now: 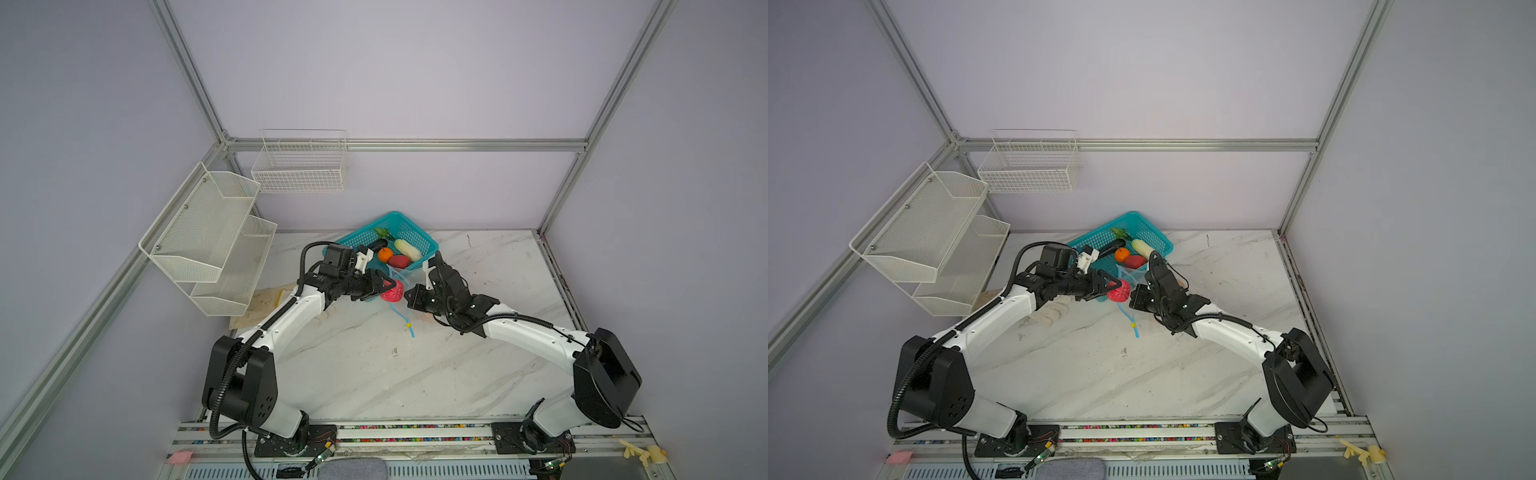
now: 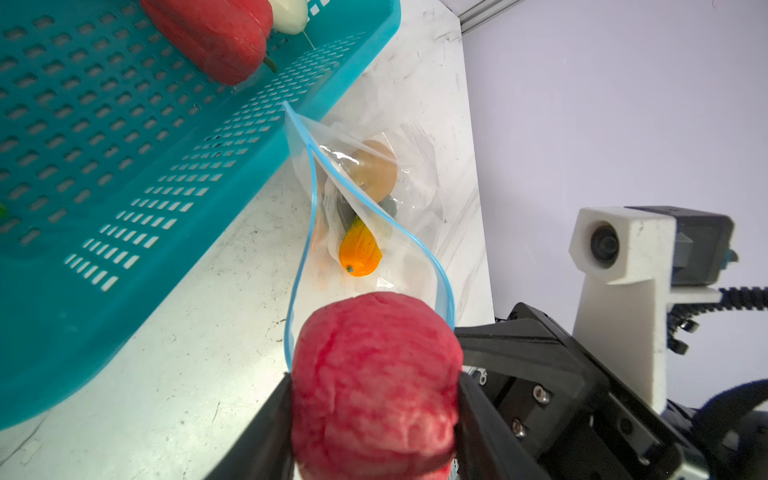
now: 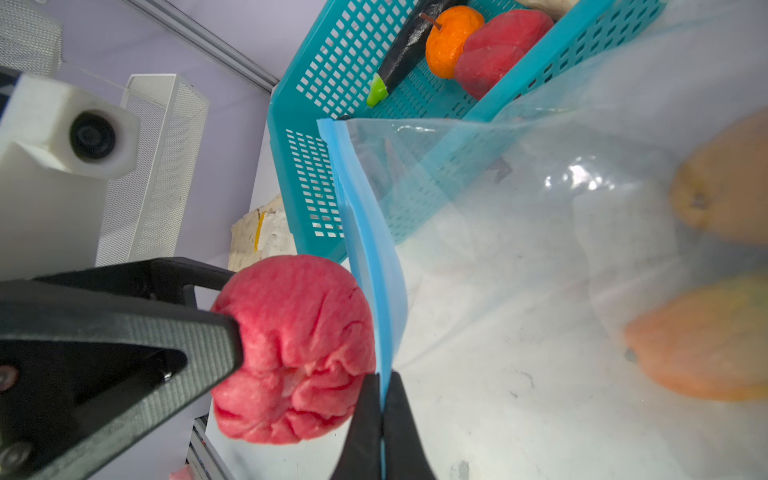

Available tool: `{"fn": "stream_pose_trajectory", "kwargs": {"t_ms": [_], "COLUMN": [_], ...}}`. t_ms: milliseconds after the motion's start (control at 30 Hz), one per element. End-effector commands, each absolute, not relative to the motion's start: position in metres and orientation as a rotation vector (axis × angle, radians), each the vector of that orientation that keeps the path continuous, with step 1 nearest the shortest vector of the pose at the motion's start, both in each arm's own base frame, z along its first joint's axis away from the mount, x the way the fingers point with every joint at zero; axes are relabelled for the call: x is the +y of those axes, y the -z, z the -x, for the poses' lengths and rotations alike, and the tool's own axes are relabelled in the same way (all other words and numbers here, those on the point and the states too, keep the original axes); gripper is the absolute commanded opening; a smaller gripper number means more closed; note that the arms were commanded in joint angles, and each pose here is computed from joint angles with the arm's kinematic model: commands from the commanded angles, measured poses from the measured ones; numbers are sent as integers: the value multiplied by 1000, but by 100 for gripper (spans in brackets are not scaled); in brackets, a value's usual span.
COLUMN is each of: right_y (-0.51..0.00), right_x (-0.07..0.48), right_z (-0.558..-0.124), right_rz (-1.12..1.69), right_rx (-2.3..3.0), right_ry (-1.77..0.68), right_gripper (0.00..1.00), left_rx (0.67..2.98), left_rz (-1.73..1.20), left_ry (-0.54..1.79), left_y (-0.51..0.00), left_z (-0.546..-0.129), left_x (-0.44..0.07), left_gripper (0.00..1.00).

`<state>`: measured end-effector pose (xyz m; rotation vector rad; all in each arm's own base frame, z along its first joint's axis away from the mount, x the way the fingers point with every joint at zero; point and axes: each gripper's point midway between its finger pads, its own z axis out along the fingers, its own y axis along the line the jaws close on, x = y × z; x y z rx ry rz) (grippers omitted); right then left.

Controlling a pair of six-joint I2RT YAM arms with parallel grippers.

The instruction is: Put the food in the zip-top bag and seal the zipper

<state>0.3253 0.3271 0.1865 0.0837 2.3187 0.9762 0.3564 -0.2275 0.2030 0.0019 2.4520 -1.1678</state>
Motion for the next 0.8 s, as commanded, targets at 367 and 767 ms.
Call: {"fn": "stream_pose_trajectory", "kwargs": {"t_ms": [367, 767], "right_y": [-214, -219], "right_x": [326, 325], "right_z": [-325, -324], "right_rz": [-91, -96], "right_rx": [2234, 2220], "right_ry": [-1027, -1038], "right_gripper": [0, 0], "left_rx": [2475, 2484], "left_rz": [-19, -18], "left_ry": [1145, 1152], "left_y": [-192, -191], "left_z": [-351, -350], "left_x": [-231, -234], "left_gripper": [52, 52]}}
